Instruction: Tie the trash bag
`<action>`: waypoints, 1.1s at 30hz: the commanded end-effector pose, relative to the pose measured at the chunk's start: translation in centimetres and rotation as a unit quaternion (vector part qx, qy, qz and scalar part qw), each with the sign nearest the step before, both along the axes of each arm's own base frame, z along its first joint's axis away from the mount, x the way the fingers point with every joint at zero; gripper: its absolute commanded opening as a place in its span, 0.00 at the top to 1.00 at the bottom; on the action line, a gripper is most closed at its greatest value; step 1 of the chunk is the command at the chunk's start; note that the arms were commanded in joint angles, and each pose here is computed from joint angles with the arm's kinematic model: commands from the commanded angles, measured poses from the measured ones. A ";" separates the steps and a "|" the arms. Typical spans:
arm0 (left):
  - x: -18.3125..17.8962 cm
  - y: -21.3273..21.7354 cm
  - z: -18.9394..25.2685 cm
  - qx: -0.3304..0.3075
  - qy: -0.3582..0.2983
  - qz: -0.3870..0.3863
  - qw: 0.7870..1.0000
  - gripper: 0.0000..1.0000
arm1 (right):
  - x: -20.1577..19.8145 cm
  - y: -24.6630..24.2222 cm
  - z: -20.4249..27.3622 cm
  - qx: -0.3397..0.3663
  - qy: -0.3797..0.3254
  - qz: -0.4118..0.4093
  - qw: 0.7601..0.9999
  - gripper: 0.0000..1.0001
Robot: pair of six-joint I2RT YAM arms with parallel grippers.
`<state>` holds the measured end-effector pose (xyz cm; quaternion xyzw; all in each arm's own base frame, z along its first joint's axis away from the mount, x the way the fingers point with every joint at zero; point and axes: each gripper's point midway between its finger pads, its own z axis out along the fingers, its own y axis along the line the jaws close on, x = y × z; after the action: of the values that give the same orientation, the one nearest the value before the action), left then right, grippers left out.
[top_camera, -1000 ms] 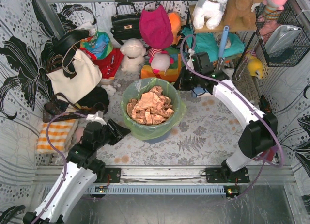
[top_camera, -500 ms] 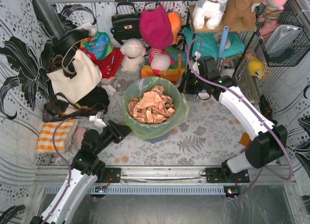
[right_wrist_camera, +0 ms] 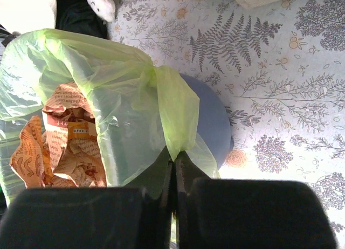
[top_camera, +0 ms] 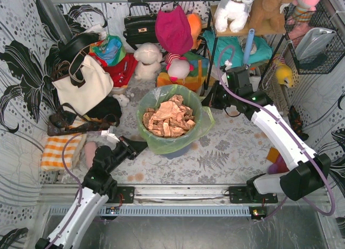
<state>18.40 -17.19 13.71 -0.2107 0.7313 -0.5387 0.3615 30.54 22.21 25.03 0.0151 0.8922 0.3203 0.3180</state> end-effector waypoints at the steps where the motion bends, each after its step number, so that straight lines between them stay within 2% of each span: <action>1: 0.4 0.7 3.8 0.018 -0.051 0.018 0.998 1.00 | -0.2 -0.7 1.0 0.005 -0.010 -0.021 1.000 1.00; 7: 0.2 2.8 5.3 0.094 -0.029 0.057 0.994 1.00 | -1.3 -2.0 1.6 0.011 -0.020 -0.051 0.998 1.00; 12: -0.4 2.8 7.4 0.124 -0.019 0.036 0.991 1.00 | -2.7 -2.8 2.8 0.032 -0.037 -0.065 0.997 1.00; 19: -1.1 3.9 9.2 0.154 0.001 0.049 0.987 1.00 | -3.8 -2.4 6.5 0.084 -0.077 -0.054 0.992 1.00; 20: -1.2 4.1 9.3 0.157 0.003 0.052 0.986 0.98 | -4.0 -2.2 7.2 0.093 -0.083 -0.050 0.991 1.00; 25: -1.2 4.4 8.7 0.162 0.023 0.062 0.985 0.65 | -4.2 -1.2 10.3 0.143 -0.111 -0.030 0.983 1.00; 28: -1.1 3.8 7.2 0.153 0.039 0.049 0.986 0.56 | -4.4 0.3 11.7 0.178 -0.130 0.007 0.975 1.00; 33: -0.8 1.9 5.5 0.106 0.037 0.017 0.994 0.47 | -4.6 2.3 12.5 0.231 -0.143 0.058 0.961 1.00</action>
<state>17.32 -13.72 19.45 -0.2132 0.8118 -0.3960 0.3723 26.25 22.60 34.92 0.0280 0.7860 0.4665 0.4047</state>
